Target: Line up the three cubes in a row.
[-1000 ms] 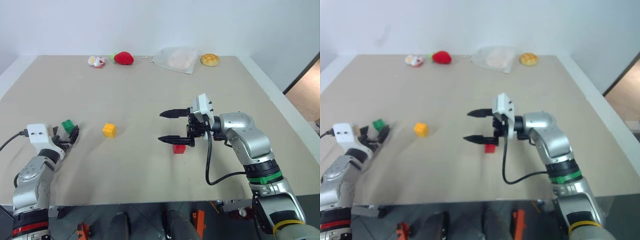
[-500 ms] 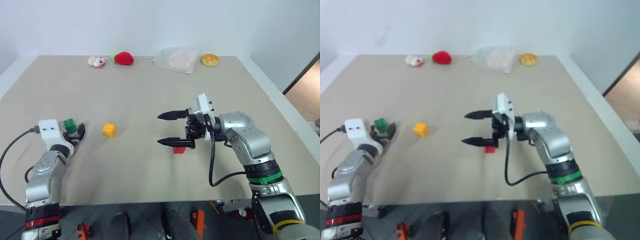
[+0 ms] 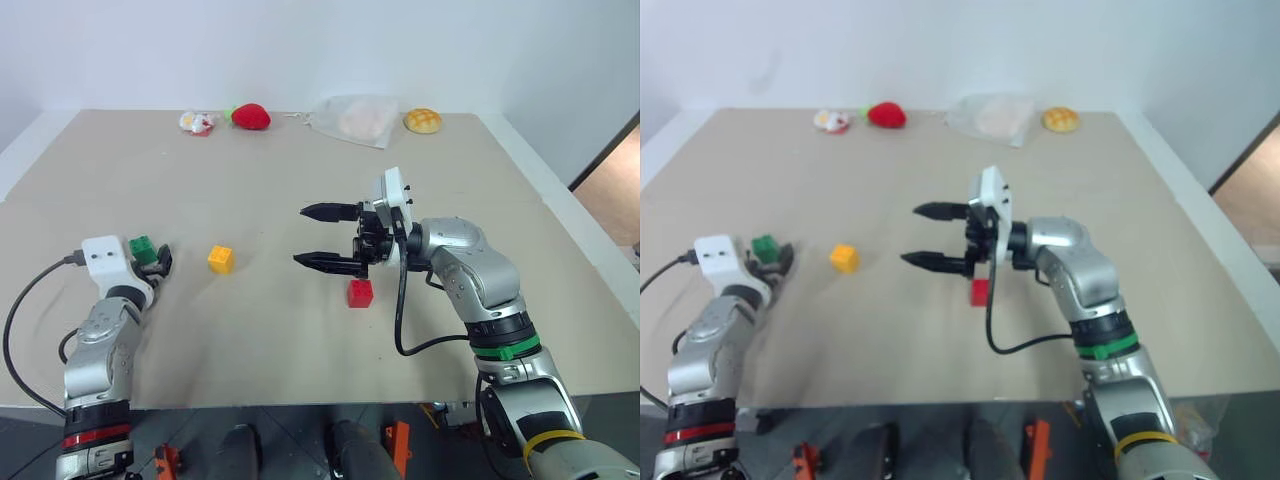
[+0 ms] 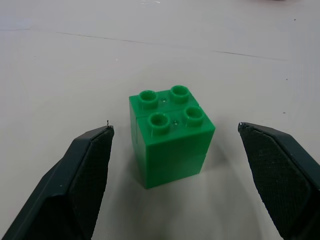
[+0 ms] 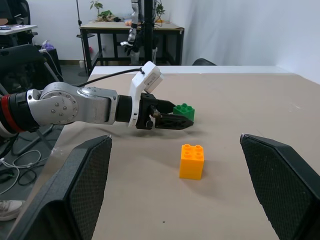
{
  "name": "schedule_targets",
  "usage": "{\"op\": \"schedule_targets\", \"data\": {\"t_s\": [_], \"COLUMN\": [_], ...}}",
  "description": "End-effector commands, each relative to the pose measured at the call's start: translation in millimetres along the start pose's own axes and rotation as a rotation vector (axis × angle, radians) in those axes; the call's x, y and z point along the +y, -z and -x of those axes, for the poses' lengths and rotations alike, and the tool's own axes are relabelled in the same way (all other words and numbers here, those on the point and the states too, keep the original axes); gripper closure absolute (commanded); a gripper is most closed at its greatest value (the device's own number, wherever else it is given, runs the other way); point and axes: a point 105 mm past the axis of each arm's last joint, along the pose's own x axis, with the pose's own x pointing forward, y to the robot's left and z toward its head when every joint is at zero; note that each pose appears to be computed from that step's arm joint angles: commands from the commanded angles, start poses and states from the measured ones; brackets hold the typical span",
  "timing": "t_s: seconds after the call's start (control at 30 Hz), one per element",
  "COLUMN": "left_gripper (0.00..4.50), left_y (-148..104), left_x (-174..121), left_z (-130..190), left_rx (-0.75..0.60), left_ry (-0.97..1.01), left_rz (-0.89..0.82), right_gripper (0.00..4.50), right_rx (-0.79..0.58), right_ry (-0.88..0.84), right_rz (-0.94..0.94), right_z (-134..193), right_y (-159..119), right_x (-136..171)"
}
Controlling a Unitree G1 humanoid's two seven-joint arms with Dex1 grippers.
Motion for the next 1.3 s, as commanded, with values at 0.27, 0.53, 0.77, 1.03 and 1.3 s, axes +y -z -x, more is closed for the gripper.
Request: {"op": "schedule_targets", "data": {"t_s": [0.27, 0.53, 0.77, 1.03, 1.3], "left_gripper": [1.55, 3.17, 3.17, 3.17, 3.17], "left_y": [-12, -15, -121, -145, -56], "left_x": [5, 7, -15, -127, -195], "left_z": [-9, -12, -14, 44, 81], "left_rx": [-0.028, -0.028, -0.363, -0.351, -0.067], "left_ry": [-0.042, -0.065, 0.27, 1.119, 1.582], "left_rz": [0.005, 0.01, 0.04, -0.106, -0.266], "right_gripper": [0.21, 0.21, 0.21, 0.21, 0.21], "right_rx": [-0.022, -0.011, 0.056, 0.101, 0.118], "right_ry": [0.039, 0.06, 0.004, 0.117, 0.185], "right_rz": [0.046, 0.047, 0.052, 0.059, 0.075], "right_z": [3, 6, 22, 62, 78], "right_y": [-9, -7, -1, -6, -13], "right_x": [-5, -10, -2, -18, -13]}}
